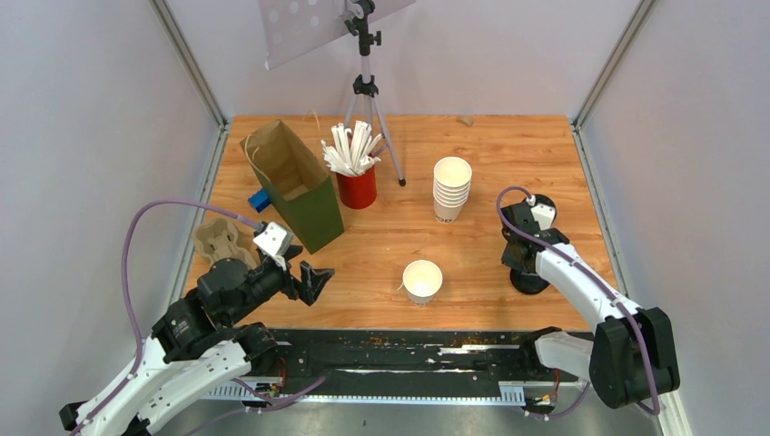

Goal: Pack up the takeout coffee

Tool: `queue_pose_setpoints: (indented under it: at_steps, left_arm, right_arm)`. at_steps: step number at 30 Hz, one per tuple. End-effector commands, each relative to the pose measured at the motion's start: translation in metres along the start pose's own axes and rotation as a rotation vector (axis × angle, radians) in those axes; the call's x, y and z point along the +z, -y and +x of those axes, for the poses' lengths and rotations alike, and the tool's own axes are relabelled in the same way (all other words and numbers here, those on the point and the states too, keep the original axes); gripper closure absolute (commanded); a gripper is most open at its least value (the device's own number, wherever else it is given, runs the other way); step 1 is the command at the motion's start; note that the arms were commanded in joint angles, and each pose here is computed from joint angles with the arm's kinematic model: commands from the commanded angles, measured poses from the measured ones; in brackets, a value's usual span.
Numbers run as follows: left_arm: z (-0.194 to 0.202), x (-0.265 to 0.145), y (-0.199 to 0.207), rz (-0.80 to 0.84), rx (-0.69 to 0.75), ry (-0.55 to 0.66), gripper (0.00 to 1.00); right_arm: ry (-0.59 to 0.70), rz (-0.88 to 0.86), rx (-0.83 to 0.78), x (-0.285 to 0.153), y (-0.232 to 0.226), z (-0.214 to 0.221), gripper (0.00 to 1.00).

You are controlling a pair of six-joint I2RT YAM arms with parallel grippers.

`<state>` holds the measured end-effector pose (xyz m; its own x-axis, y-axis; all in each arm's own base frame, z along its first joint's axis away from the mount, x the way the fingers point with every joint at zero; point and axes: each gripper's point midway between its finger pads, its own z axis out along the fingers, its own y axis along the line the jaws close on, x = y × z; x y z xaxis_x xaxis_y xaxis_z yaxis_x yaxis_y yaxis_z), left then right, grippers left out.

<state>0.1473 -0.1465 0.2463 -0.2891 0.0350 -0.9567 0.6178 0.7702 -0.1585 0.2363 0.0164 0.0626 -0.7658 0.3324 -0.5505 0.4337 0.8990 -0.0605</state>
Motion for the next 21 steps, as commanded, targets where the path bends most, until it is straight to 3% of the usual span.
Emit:
queue_pose_setpoints:
  at_steps: [1,7,14,21]
  left_arm:
    - [-0.012,0.0,0.005,0.024,-0.007,0.044,0.0]
    - [-0.013,-0.001,0.005,0.024,-0.006,0.048,0.0]
    - [-0.013,-0.001,0.005,0.023,-0.008,0.051,0.0]
    - [-0.013,-0.001,0.005,0.024,-0.007,0.049,0.0]
  right_arm:
    - [-0.009,-0.017,0.016,0.007,-0.001,0.0,0.8]
    - [-0.01,-0.032,0.029,0.011,-0.002,0.001,0.82]
    - [-0.008,-0.029,0.02,0.009,0.0,0.0,0.94]
    - [0.01,-0.054,0.021,-0.006,0.0,-0.008,1.0]
